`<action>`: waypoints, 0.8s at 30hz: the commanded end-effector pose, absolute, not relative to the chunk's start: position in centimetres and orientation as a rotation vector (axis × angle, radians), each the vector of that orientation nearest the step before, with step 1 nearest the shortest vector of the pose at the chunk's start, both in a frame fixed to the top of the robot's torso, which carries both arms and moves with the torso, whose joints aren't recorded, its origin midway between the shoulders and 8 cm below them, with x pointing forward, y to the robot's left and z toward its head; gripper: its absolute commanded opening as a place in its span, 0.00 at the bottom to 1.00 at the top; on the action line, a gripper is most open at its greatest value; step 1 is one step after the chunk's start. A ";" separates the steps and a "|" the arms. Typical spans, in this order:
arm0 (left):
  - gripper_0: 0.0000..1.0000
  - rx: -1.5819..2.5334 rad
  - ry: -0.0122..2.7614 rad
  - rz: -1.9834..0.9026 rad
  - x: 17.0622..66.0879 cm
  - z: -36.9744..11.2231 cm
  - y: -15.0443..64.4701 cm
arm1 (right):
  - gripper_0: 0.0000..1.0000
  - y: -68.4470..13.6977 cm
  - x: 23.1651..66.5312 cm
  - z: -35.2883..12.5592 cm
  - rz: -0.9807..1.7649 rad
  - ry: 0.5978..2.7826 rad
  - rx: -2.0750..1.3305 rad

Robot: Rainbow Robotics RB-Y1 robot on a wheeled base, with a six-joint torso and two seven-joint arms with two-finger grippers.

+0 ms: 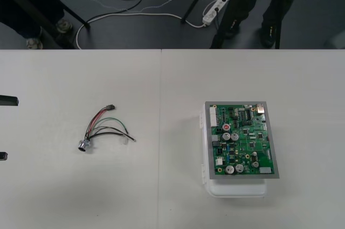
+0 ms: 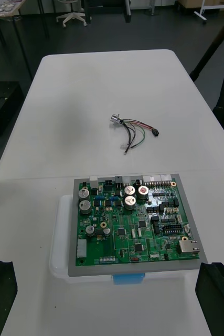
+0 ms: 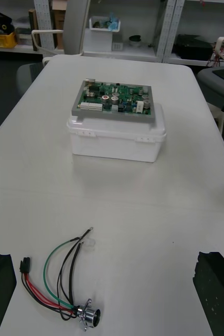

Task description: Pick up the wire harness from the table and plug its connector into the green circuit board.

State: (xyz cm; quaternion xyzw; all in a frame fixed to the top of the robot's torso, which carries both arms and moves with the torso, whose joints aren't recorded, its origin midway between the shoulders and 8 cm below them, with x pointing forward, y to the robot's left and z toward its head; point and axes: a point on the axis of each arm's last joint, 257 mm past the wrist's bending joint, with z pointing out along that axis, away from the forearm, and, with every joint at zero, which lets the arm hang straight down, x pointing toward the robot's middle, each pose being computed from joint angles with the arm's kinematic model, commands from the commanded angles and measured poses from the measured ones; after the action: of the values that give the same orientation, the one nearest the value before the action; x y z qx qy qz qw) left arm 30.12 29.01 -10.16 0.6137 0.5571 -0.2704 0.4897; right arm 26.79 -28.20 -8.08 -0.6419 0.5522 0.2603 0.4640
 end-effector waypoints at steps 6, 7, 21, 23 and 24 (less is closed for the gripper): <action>1.00 1.538 1.415 -0.705 28.4 -10.3 29.5 | 1.00 -28.4 27.3 -7.1 0.635 1.370 -1.586; 1.00 1.538 1.415 -0.705 28.4 -10.3 29.5 | 1.00 -28.4 27.3 -7.1 0.635 1.370 -1.586; 1.00 1.538 1.415 -0.705 28.4 -10.3 29.5 | 1.00 -28.4 27.3 -7.1 0.635 1.370 -1.586; 1.00 1.538 1.415 -0.705 28.4 -10.3 29.5 | 1.00 -28.4 27.3 -7.1 0.635 1.370 -1.586; 1.00 1.538 1.415 -0.705 28.4 -10.3 29.5 | 1.00 -28.4 27.3 -7.1 0.635 1.370 -1.586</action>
State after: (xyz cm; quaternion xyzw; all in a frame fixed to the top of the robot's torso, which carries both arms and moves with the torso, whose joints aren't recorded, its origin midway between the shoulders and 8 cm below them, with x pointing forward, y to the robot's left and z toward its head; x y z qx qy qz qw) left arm 30.12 29.01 -10.16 0.6137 0.5571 -0.2704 0.4897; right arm 26.79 -28.20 -8.08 -0.6419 0.5522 0.2603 0.4640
